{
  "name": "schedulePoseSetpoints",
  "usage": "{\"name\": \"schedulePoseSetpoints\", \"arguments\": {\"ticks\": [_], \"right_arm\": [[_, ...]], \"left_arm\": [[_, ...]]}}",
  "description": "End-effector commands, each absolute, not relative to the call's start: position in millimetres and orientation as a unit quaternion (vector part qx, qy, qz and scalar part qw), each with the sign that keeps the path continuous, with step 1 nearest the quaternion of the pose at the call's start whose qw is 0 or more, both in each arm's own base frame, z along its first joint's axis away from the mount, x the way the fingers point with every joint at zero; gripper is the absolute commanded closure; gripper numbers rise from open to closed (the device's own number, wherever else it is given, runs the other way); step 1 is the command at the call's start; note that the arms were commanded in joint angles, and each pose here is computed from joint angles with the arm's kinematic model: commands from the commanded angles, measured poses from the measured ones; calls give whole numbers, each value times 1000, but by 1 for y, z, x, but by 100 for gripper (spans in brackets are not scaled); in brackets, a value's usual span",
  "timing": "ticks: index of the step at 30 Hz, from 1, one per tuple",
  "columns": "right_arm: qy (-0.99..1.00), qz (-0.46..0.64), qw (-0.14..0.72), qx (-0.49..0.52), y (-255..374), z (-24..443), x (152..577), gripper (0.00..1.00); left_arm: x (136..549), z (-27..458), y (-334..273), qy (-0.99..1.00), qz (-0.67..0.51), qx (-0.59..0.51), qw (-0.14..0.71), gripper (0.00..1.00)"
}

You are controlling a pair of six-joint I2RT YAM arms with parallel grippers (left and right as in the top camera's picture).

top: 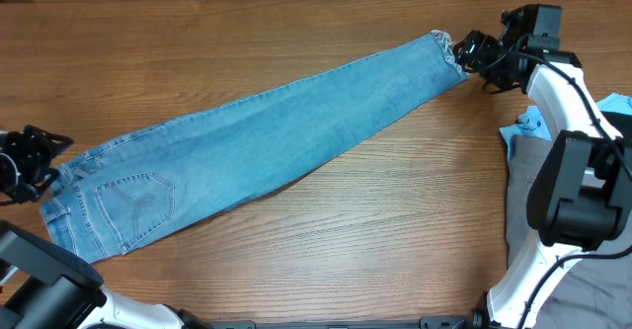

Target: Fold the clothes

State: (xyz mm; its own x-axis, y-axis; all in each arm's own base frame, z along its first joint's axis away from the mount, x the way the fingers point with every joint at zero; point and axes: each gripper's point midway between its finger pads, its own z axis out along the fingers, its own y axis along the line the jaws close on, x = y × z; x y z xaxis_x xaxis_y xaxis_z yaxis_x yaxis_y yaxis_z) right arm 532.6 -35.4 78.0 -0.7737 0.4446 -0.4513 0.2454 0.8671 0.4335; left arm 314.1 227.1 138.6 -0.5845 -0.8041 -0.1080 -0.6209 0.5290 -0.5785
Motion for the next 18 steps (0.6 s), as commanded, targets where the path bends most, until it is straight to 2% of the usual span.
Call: {"name": "schedulePoseSetpoints", "arguments": {"ticks": [1,8,14,18], "right_arm": [[929,163,273,192,-43,61,538,16],[935,154,245,204,-45,28,534,19],[939,181,221,194,-28,7,531,22],[935,186,224,204,-28,7,534,22]], "left_arm": [[321,160,213,874,-260,-351,213,28],[317,151,190,899,-247,-320,170,29],[331,149,163,915,-247,-280,155,29],[333,144,153,929,-223,-262,138,30]]}}
